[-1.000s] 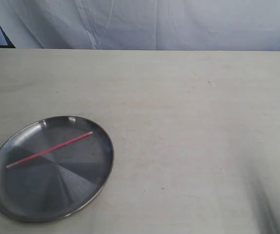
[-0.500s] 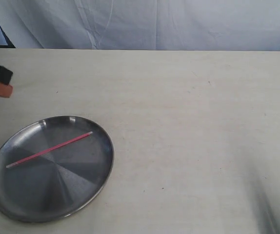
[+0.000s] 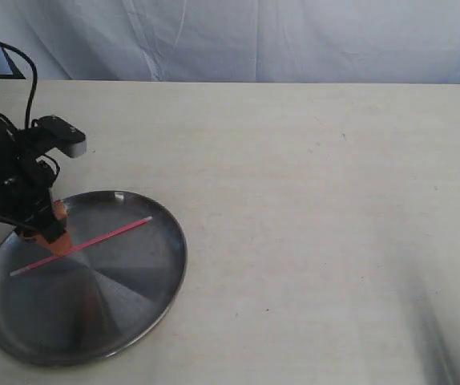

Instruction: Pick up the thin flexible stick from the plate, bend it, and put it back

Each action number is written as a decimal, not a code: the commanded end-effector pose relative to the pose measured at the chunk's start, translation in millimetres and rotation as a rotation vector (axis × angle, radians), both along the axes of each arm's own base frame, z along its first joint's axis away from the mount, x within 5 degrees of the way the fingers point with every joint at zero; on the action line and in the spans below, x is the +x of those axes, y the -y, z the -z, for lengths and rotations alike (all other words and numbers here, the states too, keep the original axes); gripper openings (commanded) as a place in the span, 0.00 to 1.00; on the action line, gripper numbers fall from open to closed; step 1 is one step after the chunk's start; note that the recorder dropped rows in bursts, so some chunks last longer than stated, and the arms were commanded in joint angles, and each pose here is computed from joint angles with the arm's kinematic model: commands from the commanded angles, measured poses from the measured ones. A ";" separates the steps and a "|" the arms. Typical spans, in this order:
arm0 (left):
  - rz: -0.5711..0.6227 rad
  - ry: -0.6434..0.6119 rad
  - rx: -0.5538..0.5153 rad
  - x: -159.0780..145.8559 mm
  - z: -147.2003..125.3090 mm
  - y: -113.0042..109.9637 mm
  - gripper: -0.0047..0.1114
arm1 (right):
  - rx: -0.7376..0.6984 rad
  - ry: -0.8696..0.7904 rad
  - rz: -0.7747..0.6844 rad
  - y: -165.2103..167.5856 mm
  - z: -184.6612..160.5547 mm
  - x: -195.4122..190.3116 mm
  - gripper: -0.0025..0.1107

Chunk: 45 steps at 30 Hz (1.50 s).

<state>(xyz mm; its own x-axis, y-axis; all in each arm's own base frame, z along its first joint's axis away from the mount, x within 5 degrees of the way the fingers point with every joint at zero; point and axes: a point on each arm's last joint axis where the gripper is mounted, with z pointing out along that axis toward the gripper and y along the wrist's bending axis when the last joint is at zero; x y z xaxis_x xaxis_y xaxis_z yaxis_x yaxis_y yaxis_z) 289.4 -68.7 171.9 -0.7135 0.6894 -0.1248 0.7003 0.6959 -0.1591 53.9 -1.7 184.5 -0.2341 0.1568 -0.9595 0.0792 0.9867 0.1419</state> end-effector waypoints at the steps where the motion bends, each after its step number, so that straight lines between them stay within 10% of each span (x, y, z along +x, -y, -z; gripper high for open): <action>1: 0.038 0.000 0.046 5.1 14.3 0.6 0.49 | -0.005 0.014 0.005 0.4 0.2 0.1 0.02; 21: 0.016 -0.086 0.159 -0.1 64.1 -9.2 0.47 | -0.009 0.007 0.005 0.4 0.7 -0.1 0.02; 30: 0.011 -0.114 0.162 -10.8 71.7 -11.0 0.04 | -0.009 0.007 0.005 0.4 0.7 -0.1 0.02; 45: -0.028 -0.082 0.118 -13.5 49.0 -8.0 0.04 | -0.010 0.011 0.005 0.5 0.4 0.0 0.02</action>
<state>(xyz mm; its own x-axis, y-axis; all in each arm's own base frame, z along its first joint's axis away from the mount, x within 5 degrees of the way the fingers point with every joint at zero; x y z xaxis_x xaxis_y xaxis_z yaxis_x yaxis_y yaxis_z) 283.2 -59.2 121.9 -0.7242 0.6896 0.0019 0.6858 0.7205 -0.1030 53.9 -1.7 184.5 -0.2341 0.1568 -0.9595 0.0792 0.9867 0.1419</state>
